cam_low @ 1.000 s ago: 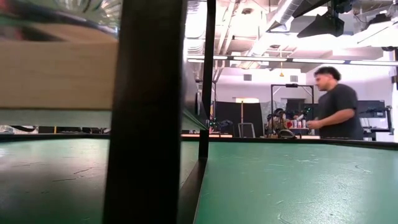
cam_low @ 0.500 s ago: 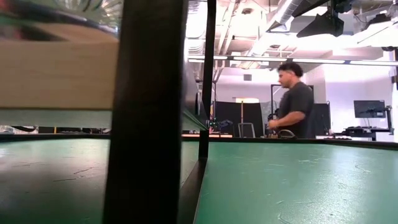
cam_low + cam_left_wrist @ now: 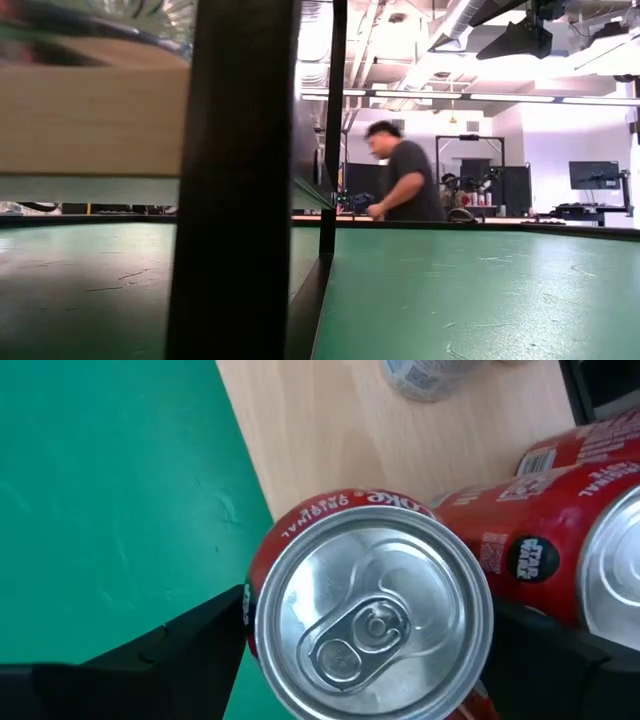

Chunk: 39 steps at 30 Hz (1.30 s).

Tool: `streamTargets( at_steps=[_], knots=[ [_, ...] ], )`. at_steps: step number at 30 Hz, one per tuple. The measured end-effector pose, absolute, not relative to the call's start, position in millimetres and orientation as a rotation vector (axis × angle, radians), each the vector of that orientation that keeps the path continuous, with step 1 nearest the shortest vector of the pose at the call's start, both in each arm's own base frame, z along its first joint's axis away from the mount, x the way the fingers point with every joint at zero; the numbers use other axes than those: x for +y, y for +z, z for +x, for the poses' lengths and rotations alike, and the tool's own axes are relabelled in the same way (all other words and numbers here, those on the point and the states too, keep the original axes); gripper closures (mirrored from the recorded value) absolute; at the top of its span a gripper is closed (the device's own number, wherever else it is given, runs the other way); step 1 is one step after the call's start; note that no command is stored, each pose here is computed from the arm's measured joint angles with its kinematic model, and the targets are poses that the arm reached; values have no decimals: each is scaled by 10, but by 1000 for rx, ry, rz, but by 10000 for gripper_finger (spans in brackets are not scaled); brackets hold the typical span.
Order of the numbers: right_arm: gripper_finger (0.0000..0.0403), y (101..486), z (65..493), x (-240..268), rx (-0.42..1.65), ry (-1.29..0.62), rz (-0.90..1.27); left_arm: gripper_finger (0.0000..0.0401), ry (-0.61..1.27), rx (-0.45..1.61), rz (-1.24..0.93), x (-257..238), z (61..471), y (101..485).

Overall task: Place canned beverage on shelf
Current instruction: Put the red soda can on the shelf aligned with the other red soda can

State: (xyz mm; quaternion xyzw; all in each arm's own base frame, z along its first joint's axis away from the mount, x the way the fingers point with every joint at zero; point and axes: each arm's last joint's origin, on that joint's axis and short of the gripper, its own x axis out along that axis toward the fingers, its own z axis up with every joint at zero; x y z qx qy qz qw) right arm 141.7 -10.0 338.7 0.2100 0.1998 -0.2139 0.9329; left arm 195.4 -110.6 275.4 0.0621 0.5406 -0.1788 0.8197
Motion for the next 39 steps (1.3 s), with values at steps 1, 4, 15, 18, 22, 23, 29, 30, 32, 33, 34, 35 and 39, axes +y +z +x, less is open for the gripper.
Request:
streamTargets(
  at_steps=[1, 4, 15, 18, 22, 23, 29, 30, 32, 33, 34, 35, 39],
  knots=[
    [63, 3387, 1417, -100, 409, -438, 430, 68, -381, 1149, 132, -1105, 1955, 2756],
    [63, 3387, 1418, -100, 409, -437, 430, 68, -377, 1148, 131, -1104, 1955, 2758],
    [63, 3389, 1419, -100, 406, -437, 430, 68, -382, 1128, 128, -1097, 1943, 3057],
    [63, 3392, 1420, -100, 403, -436, 430, 68, -387, 1131, 143, -1085, 1923, 3155],
    [63, 3393, 1421, -100, 402, -435, 430, 68, -387, 1106, 144, -1074, 1912, 3309],
    [63, 3393, 1421, -100, 402, -435, 430, 68, -382, 1085, 141, -1070, 1922, 3352],
    [63, 3393, 1421, -99, 402, -435, 428, 73, -266, 896, 168, -990, 2088, 3503],
    [63, 3393, 1421, -100, 403, -435, 428, 78, -242, 877, 164, -966, 2121, 3506],
    [63, 3393, 1422, -100, 403, -435, 428, 95, -204, 869, 153, -914, 2195, 3474],
    [63, 3393, 1421, -100, 402, -435, 428, 107, -196, 879, 148, -894, 2216, 3443],
    [63, 3393, 1421, -100, 402, -435, 428, 121, -195, 896, 145, -881, 2228, 3402],
    [63, 3393, 1421, -100, 402, -435, 428, 138, -201, 921, 141, -879, 2250, 3353],
    [63, 3393, 1421, -99, 403, -435, 428, 223, -239, 1001, 137, -899, 2338, 3171]
  ],
)
